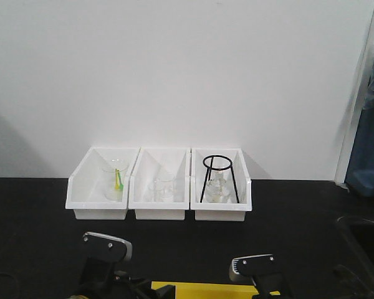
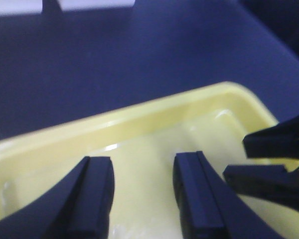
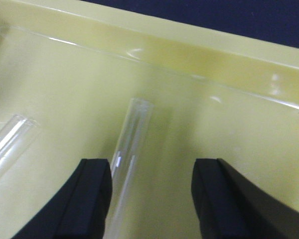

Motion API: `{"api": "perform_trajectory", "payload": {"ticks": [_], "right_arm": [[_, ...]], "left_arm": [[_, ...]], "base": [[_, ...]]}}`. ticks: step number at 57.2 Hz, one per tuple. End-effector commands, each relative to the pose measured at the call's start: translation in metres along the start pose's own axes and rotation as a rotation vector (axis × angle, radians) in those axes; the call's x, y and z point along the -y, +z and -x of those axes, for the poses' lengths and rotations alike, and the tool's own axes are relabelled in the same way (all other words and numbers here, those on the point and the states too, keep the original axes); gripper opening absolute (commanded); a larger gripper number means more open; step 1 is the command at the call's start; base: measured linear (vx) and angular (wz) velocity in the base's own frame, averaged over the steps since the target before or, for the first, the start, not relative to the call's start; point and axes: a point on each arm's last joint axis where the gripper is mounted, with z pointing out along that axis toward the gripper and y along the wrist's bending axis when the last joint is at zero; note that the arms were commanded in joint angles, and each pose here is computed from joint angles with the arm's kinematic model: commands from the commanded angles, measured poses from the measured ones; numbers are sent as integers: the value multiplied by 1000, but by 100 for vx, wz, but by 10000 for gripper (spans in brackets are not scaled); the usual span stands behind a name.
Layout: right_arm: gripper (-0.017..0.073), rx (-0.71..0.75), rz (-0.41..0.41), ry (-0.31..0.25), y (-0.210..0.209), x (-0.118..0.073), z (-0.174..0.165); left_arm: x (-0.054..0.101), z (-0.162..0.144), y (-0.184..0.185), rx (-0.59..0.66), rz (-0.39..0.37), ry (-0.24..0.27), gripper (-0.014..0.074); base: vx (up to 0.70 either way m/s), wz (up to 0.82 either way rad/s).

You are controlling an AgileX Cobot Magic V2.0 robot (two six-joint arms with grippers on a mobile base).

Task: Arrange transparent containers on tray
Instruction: 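Open both grippers to release the tubes in the tray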

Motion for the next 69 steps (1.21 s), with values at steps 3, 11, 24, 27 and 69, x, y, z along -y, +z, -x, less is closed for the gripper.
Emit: {"api": "perform_trajectory", "payload": {"ticks": [3,11,24,27,69], "right_arm": [[412,246,43,-25,-46,-8,34],[358,452,78,-65,-100,-13,50],[239,762,109,-182,-203,-16,49],[215,817,104,-216,-221,-16,46],[178,936,118,-226,-258,-14,36]], "left_arm": [[18,41,-33,222,-86,65,414],[25,61,-67,338,-100,183,395],[36,91,-151,595,-123,307,338],[38,94,-171,638,-124,321,321],[34,83,-234,630,-86,360,206]], "base": [[0,0],[0,0],[0,0],[0,0],[0,0]]}}
